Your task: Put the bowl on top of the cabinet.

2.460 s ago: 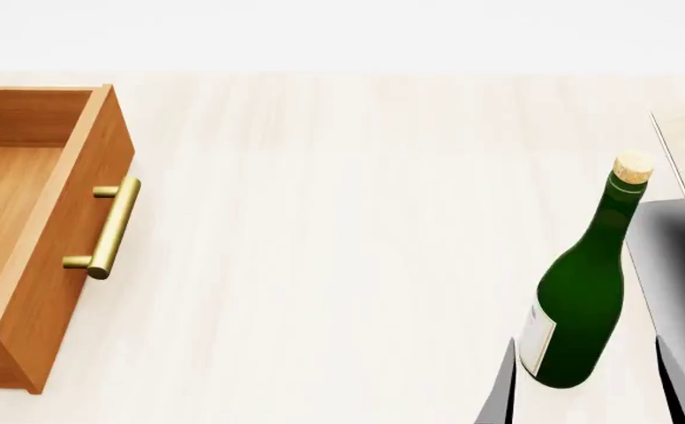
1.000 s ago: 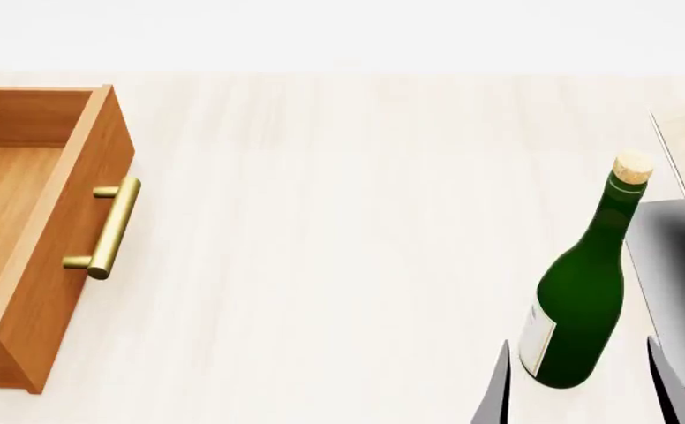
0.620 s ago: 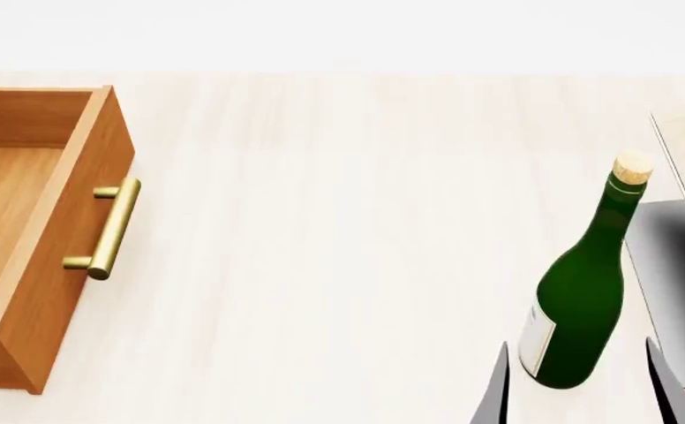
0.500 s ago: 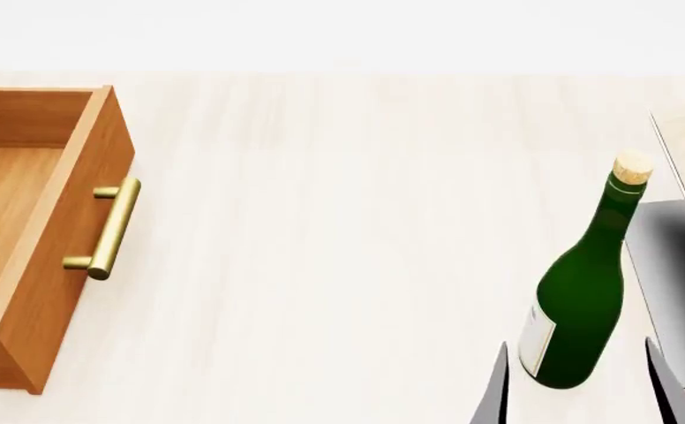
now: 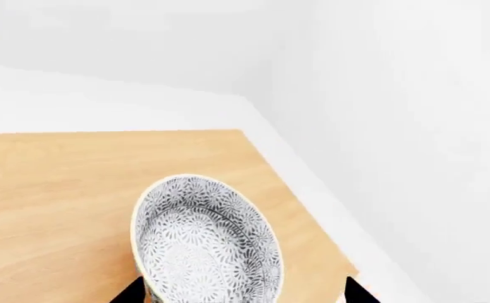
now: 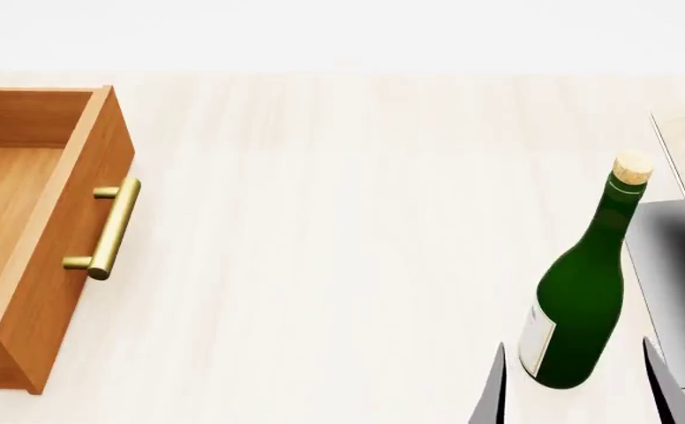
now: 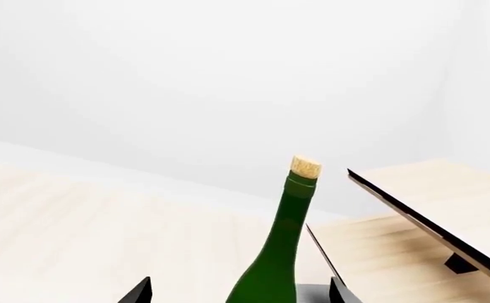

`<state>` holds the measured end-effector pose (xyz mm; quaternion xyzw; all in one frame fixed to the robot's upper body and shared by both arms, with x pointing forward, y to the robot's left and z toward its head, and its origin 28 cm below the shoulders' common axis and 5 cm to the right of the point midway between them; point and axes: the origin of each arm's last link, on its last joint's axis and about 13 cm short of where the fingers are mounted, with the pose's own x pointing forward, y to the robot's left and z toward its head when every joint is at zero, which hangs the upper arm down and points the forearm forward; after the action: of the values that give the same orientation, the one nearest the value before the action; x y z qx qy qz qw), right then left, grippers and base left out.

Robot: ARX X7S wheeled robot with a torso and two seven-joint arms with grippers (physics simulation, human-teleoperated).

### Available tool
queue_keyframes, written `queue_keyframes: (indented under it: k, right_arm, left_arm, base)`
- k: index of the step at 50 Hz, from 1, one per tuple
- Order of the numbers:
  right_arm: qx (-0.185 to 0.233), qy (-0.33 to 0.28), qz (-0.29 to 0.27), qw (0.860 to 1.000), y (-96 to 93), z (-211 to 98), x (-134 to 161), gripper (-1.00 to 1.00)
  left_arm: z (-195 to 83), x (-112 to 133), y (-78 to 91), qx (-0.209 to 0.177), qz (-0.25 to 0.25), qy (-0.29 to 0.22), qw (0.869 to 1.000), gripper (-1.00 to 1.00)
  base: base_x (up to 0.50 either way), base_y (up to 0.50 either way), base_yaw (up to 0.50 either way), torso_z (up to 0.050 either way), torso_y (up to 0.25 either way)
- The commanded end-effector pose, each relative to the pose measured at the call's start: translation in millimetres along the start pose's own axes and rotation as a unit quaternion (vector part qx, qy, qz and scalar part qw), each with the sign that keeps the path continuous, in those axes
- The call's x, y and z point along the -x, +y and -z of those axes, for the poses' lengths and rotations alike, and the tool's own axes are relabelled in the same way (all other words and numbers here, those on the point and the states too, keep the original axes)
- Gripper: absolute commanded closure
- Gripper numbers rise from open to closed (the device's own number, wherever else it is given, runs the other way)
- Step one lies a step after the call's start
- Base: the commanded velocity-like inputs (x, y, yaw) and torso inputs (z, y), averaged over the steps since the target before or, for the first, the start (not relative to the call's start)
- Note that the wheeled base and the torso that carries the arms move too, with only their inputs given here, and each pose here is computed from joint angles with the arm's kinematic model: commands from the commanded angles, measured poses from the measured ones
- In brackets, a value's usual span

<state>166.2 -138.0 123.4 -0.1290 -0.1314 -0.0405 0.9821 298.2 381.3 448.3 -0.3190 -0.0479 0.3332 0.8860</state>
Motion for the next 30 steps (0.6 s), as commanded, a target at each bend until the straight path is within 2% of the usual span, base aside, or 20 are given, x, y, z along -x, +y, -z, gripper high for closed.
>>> queue_keyframes:
  k: [1,2,4,5,7,8,10,13,14,15,17,19,21,22,23,24,25,26,28,30]
  right_arm:
    - [0.001,-0.008,0.004,1.0,-3.5,-4,0,-1.0]
    - [0.0,-0.008,0.005,1.0,-3.8,-3,0,-1.0]
    - [0.0,-0.008,0.005,1.0,-3.9,-3,0,-1.0]
    - [0.001,-0.008,0.006,1.0,-4.4,-4,0,-1.0]
    - [-0.001,-0.008,0.009,1.0,-5.6,-3,0,-1.0]
    - [0.0,-0.008,0.009,1.0,-5.8,-3,0,-1.0]
    - [0.0,-0.008,0.01,1.0,-5.8,-3,0,-1.0]
    - [0.0,-0.008,0.01,1.0,-5.8,-3,0,-1.0]
    - [0.0,-0.013,0.016,1.0,-7.2,-4,1,-1.0]
    - [-0.002,-0.018,0.022,1.0,-8.0,-5,1,-1.0]
    - [-0.005,-0.023,0.025,0.999,-9.3,-7,2,-1.0]
    - [-0.007,-0.036,0.036,0.999,-11.3,-9,3,-1.0]
    - [-0.012,-0.045,0.042,0.998,-13.3,-11,4,-1.0]
    - [-0.011,-0.06,0.055,0.997,-15.7,-14,5,-1.0]
    - [-0.013,-0.063,0.058,0.996,-16.8,-15,6,-1.0]
    - [-0.01,-0.079,0.07,0.994,-19.3,-17,8,-1.0]
    - [-0.009,-0.086,0.077,0.993,-21.3,-19,9,-1.0]
    - [-0.009,-0.086,0.077,0.993,-21.4,-19,9,-1.0]
    - [-0.01,-0.103,0.092,0.99,-24.7,-23,11,-1.0]
    - [-0.006,-0.119,0.104,0.987,-26.6,-24,14,-1.0]
  left_arm:
    - [22,60,7.2,-0.03,0.117,-0.066,0.99,-1.0]
    - [26,68,11.5,-0.036,0.131,-0.08,0.987,-1.0]
    - [26,68,11.7,-0.036,0.131,-0.08,0.987,-1.0]
    - [34,75,17.7,-0.033,0.139,-0.102,0.984,-1.0]
    - [44,79,41.2,-0.027,0.075,-0.121,0.989,-1.0]
    - [46,84,43.3,-0.026,0.061,-0.124,0.99,-1.0]
    - [53,102,43.5,-0.04,0.162,-0.138,0.976,-1.0]
    - [53,102,43.6,-0.04,0.162,-0.138,0.976,-1.0]
    - [77,111,67.2,-0.061,0.209,-0.157,0.963,-1.0]
    - [88,121,77.1,-0.072,0.227,-0.206,0.949,-1.0]
    - [96,122,82.4,-0.083,0.22,-0.231,0.944,-1.0]
    - [110,127,90.9,-0.093,0.239,-0.25,0.934,-1.0]
    - [119,133,98.4,-0.085,0.273,-0.289,0.914,-1.0]
    - [131,138,103.7,-0.106,0.275,-0.327,0.898,-1.0]
    - [135,136,108.4,-0.102,0.257,-0.344,0.897,-1.0]
    - [146,138,116.8,-0.115,0.249,-0.372,0.887,-1.0]
    - [153,141,122.2,-0.109,0.256,-0.395,0.876,-1.0]
    - [154,140,122.5,-0.109,0.256,-0.395,0.876,-1.0]
    - [167,145,133.2,-0.105,0.257,-0.423,0.863,-1.0]
    - [182,149,145.1,-0.105,0.266,-0.427,0.858,-1.0]
  base:
    - [0.0,0.0,0.0,0.0,0.0]
    - [0.0,0.0,0.0,0.0,0.0]
    - [0.0,0.0,0.0,0.0,0.0]
    - [0.0,0.0,0.0,0.0,0.0]
    - [0.0,0.0,0.0,0.0,0.0]
    - [0.0,0.0,0.0,0.0,0.0]
    - [0.0,0.0,0.0,0.0,0.0]
    - [0.0,0.0,0.0,0.0,0.0]
    - [0.0,0.0,0.0,0.0,0.0]
    - [0.0,0.0,0.0,0.0,0.0]
    - [0.0,0.0,0.0,0.0,0.0]
    - [0.0,0.0,0.0,0.0,0.0]
    - [0.0,0.0,0.0,0.0,0.0]
    - [0.0,0.0,0.0,0.0,0.0]
    - [0.0,0.0,0.0,0.0,0.0]
    - [0.0,0.0,0.0,0.0,0.0]
    - [0.0,0.0,0.0,0.0,0.0]
    - [0.0,0.0,0.0,0.0,0.0]
    - [0.0,0.0,0.0,0.0,0.0]
    - [0.0,0.0,0.0,0.0,0.0]
